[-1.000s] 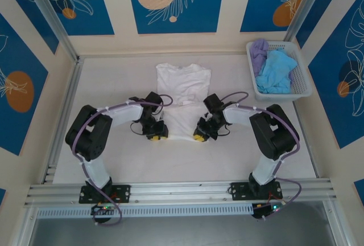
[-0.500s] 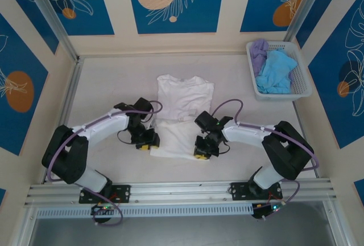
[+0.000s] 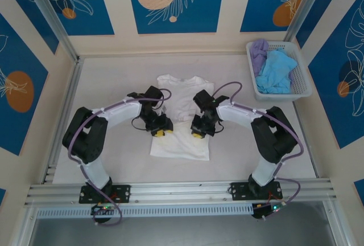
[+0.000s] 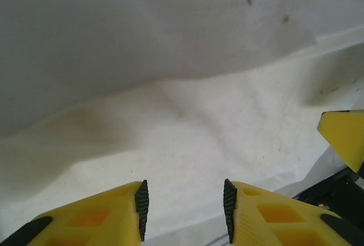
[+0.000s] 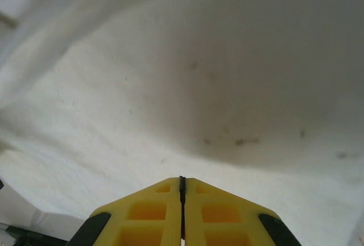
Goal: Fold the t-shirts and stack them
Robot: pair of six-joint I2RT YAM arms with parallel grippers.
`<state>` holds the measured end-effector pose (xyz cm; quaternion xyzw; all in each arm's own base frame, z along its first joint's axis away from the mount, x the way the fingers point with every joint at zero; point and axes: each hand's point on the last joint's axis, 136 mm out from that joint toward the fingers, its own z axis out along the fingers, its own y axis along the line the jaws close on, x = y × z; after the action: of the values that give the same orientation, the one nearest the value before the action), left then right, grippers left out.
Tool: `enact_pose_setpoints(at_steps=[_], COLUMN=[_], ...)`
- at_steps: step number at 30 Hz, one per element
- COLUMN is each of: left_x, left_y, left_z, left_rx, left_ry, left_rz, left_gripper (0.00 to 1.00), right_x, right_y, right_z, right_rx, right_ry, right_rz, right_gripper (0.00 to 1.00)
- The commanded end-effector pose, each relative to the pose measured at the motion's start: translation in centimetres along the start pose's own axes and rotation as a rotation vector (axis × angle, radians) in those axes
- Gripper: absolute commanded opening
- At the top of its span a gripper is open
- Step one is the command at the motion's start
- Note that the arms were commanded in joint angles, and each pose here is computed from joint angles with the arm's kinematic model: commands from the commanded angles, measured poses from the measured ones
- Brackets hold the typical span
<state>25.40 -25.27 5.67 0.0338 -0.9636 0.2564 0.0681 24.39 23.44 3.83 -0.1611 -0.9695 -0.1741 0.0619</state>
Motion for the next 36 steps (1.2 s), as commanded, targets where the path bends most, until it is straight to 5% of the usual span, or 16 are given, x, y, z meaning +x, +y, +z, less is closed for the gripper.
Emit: enact_pose_setpoints(at_steps=[1,16,27,36], left_x=[-1.8,-7.5,-11.8,-11.0], left_y=[-0.5,-1.5,1.3,1.8], left_z=[0.6,0.0,-3.0,-7.3], left_rx=[0.008,0.017,0.013,0.03], left_ry=[-0.021,-0.15,-0.217,-0.258], left_rz=[-0.015,0.004,-0.055,-0.005], left_gripper=[0.41,0.46,0.48,0.5], right_x=[-0.9,-4.6,-6.7,-5.5], right_y=[0.3,1.9,-0.2,-2.2], right_z=[0.2,0.6,-1.1,-3.7], right_rx=[0.027,0.008,-0.006,-0.057], right_ry=[0.033,0.063,0.038,-0.014], right_rz=[0.003,0.09,0.158,0.156], right_gripper=[0.09,0.1,0.16,0.23])
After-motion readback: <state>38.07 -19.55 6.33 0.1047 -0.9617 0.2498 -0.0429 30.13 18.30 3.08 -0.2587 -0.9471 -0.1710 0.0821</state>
